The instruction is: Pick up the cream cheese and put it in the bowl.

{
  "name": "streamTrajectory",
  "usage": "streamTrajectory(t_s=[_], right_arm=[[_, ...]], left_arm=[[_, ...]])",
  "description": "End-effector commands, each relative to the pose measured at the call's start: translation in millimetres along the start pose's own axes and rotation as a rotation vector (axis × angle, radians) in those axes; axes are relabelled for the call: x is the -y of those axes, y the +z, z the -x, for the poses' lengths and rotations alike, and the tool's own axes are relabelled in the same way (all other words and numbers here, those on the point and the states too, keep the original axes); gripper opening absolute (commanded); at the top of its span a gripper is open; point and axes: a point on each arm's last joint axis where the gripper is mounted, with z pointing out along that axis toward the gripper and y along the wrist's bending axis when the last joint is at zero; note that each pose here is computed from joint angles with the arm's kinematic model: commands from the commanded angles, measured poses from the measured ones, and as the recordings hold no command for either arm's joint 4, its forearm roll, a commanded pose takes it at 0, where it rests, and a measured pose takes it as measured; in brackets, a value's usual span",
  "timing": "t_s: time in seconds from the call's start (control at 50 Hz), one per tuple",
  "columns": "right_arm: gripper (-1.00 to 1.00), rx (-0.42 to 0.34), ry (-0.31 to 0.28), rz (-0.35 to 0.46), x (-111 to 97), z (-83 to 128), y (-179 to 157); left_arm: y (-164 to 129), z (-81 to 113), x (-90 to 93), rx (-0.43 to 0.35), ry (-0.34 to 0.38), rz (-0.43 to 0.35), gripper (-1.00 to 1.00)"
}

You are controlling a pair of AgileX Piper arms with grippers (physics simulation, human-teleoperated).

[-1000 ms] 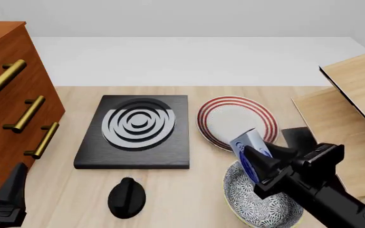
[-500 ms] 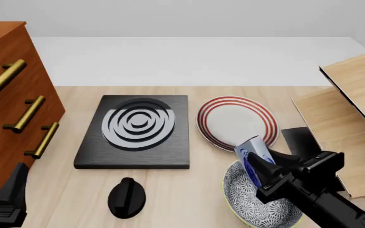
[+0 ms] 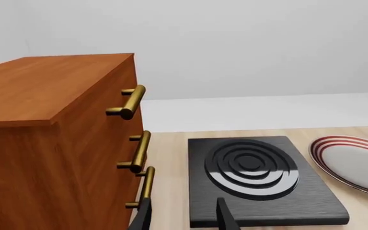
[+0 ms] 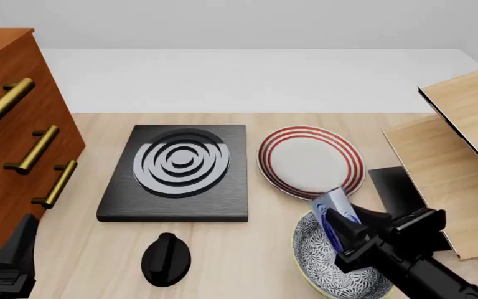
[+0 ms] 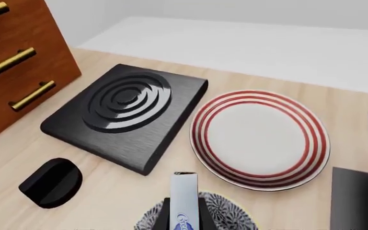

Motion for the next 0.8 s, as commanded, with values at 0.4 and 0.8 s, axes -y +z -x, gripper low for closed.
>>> streamTrajectory(t_s=[0.4, 0.8], right_arm=[[-1.00, -0.025, 0.004, -0.010, 3.0, -13.9, 9.1], [-1.00, -0.035, 0.005, -0.015, 4.0, -17.9, 10.9]], left_arm=[[0.0, -0.3, -0.2, -0.003, -0.001, 0.003, 1.00], [0.0, -0.3, -0.1, -0.003, -0.001, 0.002, 1.00]])
